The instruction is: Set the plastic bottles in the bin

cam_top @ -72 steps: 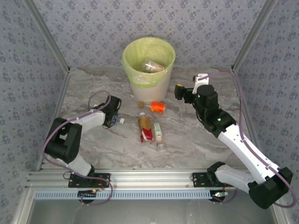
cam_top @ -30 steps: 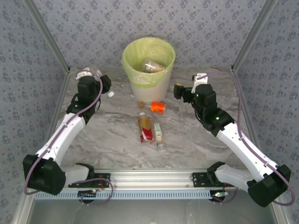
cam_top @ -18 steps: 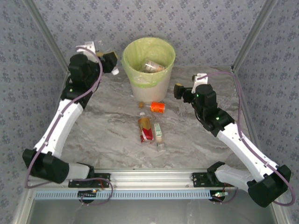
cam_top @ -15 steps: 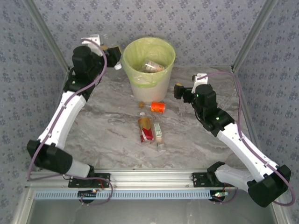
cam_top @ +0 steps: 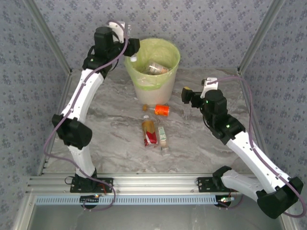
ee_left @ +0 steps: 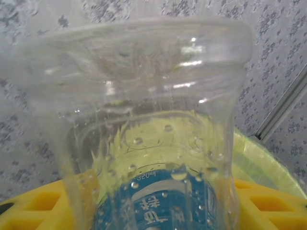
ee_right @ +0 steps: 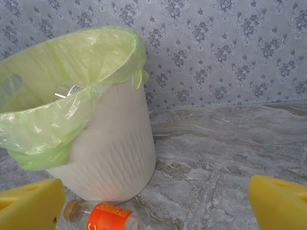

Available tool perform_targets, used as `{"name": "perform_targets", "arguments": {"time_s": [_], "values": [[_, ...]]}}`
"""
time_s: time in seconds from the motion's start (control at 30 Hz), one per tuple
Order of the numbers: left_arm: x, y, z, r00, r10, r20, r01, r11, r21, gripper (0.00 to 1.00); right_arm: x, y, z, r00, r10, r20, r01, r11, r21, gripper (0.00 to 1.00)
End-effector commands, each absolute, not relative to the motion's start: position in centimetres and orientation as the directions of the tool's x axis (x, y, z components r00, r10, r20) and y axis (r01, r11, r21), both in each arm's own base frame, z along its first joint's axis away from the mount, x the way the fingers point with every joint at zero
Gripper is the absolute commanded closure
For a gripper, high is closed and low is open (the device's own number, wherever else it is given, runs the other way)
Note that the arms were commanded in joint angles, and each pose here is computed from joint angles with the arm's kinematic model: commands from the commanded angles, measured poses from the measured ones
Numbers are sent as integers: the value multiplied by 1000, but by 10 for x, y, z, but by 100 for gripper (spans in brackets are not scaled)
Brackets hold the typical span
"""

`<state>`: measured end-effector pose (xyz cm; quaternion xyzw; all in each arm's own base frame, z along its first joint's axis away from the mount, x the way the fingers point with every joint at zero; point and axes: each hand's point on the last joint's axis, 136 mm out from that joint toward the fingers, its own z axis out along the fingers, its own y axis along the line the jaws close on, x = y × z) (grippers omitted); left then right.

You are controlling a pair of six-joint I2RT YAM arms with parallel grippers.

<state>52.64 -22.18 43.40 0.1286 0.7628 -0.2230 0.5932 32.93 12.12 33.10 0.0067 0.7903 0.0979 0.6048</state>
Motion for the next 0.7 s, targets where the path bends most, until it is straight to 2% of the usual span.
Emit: {"name": "perform_targets", "arguments": {"time_s": [0.0, 0.1, 0.27, 0.37, 0.47, 0.67], "values": [[525, -238, 438, -290, 7, -957, 507, 849, -147, 59, 326, 114, 325, -286, 130, -949, -75, 985, 158, 0], [531, -251, 430, -314, 52, -948, 516, 847, -125, 51, 326, 114, 321, -295, 121, -948, -74, 986, 149, 0], [541, -251, 418, -338, 56, -939, 460, 881, -113, 19, 328, 113, 316, -308, 99, -946, -73, 989, 127, 0], [541, -252, 416, -345, 54, -937, 459, 880, -118, 8, 329, 113, 311, -320, 84, -944, -72, 991, 112, 0], [537, -252, 418, -348, 59, -936, 469, 875, -119, 1, 331, 114, 306, -333, 71, -940, -78, 992, 103, 0], [523, -242, 435, -319, 95, -943, 481, 873, -75, 0, 340, 129, 285, -387, -11, -922, -155, 987, 53, 0]]}}
